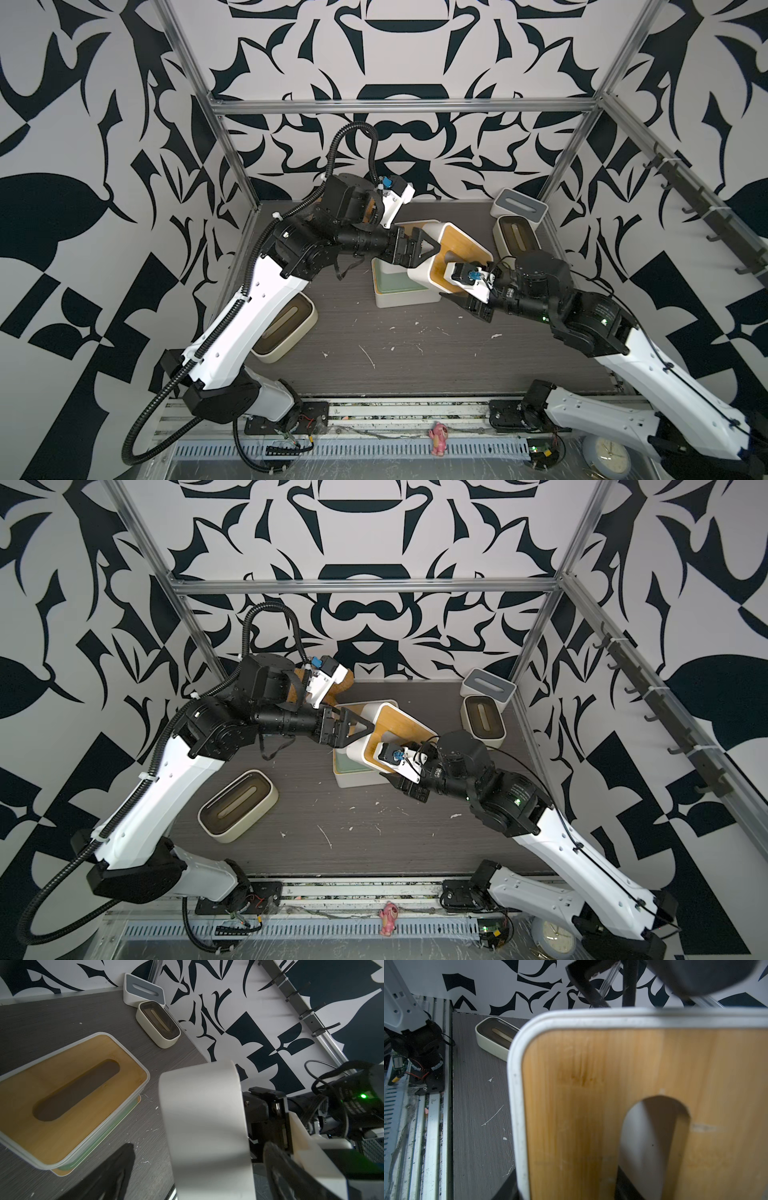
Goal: Stack the tissue boxes
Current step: Place the tissue box at the tissue box.
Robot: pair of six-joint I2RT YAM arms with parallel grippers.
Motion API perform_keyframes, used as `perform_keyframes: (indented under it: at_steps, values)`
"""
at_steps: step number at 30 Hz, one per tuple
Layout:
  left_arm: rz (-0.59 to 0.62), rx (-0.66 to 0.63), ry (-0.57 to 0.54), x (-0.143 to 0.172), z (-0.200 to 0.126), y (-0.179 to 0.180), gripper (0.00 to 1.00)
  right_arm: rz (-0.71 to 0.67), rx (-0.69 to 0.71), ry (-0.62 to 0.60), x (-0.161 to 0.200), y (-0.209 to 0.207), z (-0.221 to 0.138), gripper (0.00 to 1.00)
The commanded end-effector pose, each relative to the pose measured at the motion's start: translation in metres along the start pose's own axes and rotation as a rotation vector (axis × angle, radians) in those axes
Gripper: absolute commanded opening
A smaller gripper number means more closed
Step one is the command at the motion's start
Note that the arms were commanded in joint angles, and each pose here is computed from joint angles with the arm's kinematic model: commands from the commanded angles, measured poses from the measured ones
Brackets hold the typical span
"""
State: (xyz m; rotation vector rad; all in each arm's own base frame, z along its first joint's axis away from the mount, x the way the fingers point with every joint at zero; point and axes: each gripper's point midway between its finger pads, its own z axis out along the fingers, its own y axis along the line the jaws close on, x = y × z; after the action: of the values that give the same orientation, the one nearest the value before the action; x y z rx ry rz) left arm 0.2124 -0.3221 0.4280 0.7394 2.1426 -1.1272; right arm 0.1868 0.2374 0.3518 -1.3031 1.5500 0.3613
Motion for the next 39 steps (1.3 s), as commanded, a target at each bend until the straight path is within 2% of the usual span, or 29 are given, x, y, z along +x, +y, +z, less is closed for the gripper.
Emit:
perform_keyframes:
  at_steps: [1,15,28,34,39]
  values:
    - [0.026,-0.031,0.034,0.006,-0.001,-0.003,0.99,-0.058,0.087,-0.116,-0.038,-0.019,-0.020,0.34]
    - [0.013,-0.055,0.088,0.009,0.017,-0.004,1.00,-0.074,0.100,-0.139,-0.040,-0.017,-0.022,0.33]
    - [-0.050,-0.097,0.104,0.009,0.022,0.003,0.86,-0.087,0.098,-0.126,-0.036,-0.016,-0.016,0.32]
    - [-0.058,-0.109,0.136,0.016,0.023,0.006,0.86,-0.093,0.102,-0.119,-0.036,-0.017,-0.014,0.32]
    - [-0.071,-0.110,0.145,0.019,0.024,0.007,0.78,-0.099,0.103,-0.119,-0.036,-0.017,-0.014,0.32]
